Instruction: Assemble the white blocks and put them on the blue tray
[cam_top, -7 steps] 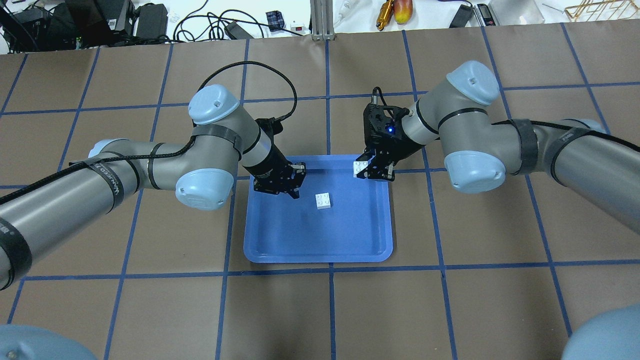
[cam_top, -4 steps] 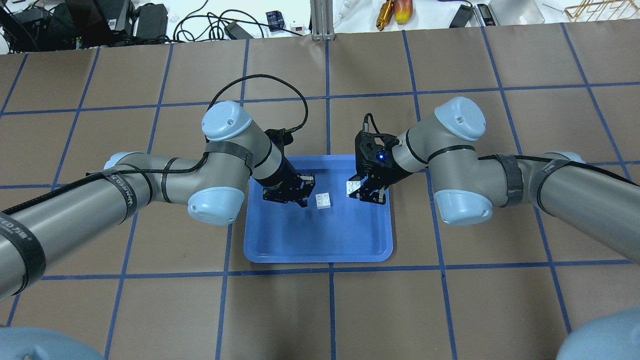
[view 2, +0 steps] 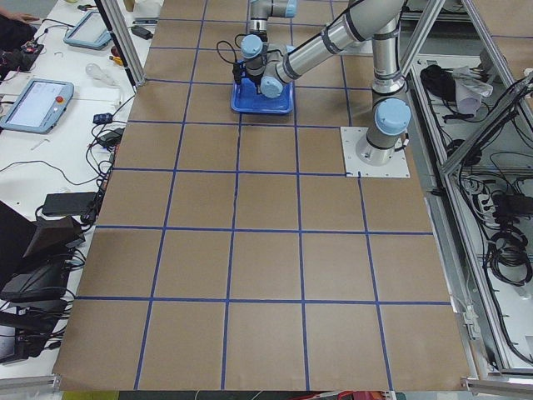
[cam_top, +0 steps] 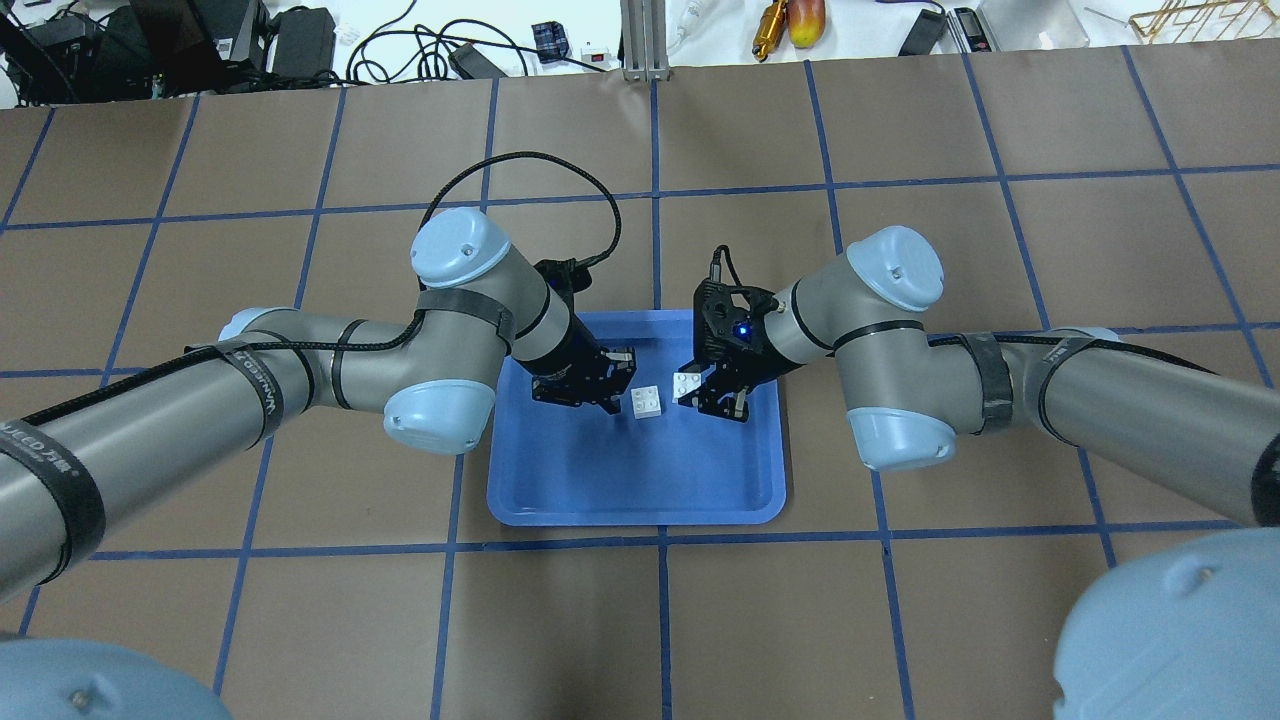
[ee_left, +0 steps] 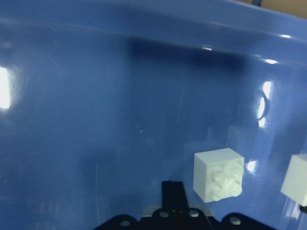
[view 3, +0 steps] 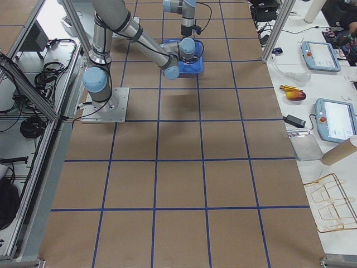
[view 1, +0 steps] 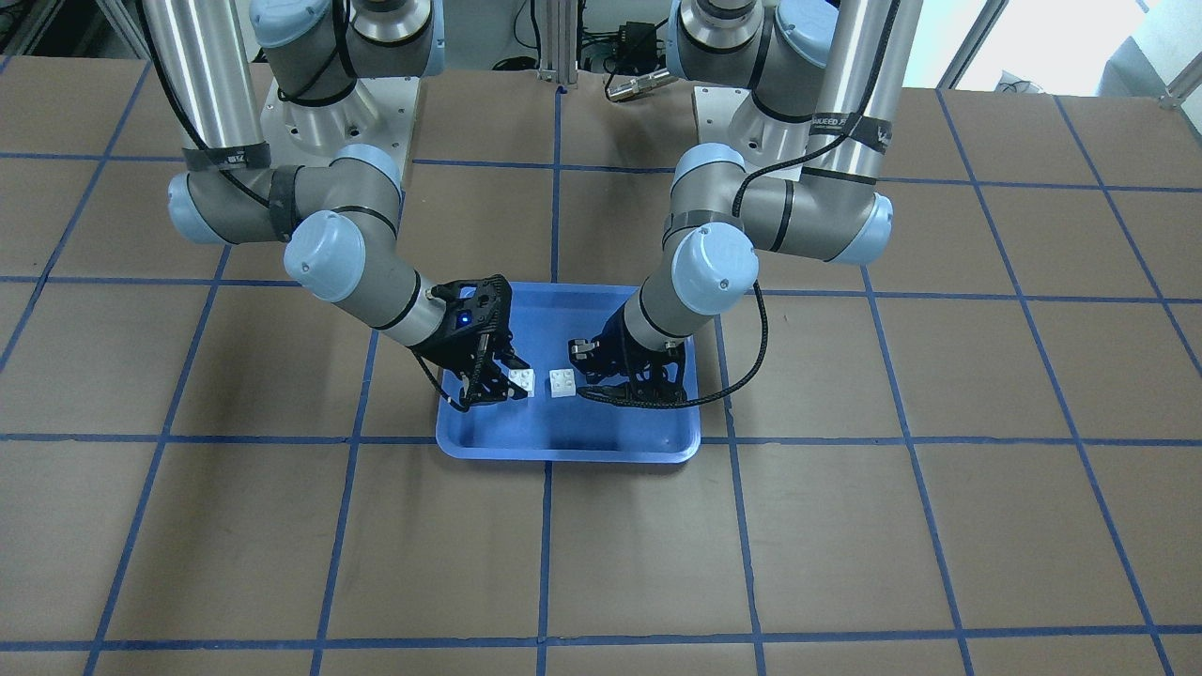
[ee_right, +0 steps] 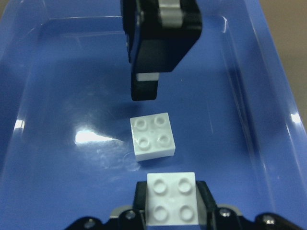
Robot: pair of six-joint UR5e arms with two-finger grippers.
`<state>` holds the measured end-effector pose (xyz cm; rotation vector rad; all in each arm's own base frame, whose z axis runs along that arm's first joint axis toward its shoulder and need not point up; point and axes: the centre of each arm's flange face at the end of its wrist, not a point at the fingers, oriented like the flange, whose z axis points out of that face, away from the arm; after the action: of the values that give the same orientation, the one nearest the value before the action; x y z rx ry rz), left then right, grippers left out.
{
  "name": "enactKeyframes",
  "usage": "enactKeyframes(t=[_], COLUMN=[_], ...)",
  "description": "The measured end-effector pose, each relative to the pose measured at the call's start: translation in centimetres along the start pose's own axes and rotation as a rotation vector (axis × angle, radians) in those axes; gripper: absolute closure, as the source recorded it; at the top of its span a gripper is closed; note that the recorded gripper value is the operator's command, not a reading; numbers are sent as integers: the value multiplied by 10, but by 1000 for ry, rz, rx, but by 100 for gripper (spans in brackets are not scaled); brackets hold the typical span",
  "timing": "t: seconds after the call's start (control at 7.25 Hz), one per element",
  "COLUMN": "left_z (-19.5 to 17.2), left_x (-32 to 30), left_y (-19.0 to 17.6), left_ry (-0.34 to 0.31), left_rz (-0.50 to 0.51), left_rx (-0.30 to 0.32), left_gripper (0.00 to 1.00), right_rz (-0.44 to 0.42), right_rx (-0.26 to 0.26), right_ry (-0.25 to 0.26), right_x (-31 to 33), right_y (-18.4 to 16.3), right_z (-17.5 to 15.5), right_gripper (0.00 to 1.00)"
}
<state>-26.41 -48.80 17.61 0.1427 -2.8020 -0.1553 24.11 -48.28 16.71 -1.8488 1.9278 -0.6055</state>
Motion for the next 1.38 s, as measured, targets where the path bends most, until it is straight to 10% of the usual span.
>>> enactKeyframes(t=[1.38], left_z=[2], left_x=[8], left_y=[2], left_ry=[-4], left_rz=[11], left_rx=[2], left_gripper=[100], right_rz=[12], right_rx=[3], right_ry=[-5], right_x=[-1], right_y=[-3], right_z=[18], right_gripper=[84])
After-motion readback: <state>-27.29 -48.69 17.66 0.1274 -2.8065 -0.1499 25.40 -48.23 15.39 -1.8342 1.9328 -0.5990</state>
